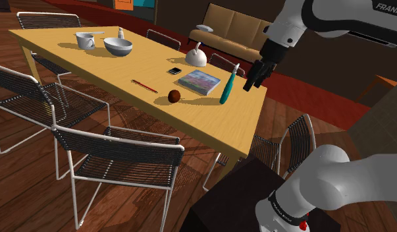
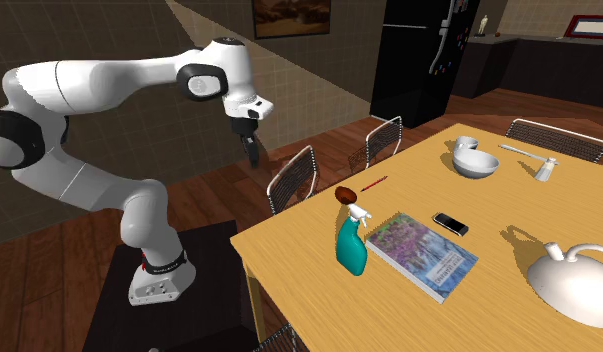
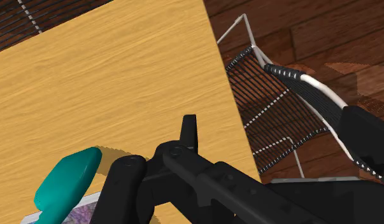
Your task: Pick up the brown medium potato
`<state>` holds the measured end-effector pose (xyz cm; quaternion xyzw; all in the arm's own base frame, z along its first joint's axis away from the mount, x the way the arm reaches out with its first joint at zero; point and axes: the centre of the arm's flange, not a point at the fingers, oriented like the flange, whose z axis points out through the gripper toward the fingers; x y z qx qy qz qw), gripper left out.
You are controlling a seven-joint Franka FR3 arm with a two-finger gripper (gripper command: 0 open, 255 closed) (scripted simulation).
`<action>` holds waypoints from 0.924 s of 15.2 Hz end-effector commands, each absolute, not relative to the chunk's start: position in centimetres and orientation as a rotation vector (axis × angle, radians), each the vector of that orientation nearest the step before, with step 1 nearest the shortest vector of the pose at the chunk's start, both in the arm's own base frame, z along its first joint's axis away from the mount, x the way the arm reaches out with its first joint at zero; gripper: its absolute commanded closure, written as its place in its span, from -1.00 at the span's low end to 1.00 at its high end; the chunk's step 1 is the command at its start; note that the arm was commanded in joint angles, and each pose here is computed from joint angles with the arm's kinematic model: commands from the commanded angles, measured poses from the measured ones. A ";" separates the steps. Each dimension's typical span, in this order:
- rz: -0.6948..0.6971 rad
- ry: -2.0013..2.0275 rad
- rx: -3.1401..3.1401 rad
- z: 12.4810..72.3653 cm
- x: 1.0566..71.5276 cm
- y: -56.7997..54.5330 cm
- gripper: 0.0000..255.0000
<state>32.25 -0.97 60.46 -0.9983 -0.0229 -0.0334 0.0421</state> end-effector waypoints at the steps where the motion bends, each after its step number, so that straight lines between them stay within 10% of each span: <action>1: -0.102 -0.070 -3.055 60.5 32.2 -1.0 -1.00; 14: -0.109 0.422 -3.106 52.5 46.6 5.0 -1.00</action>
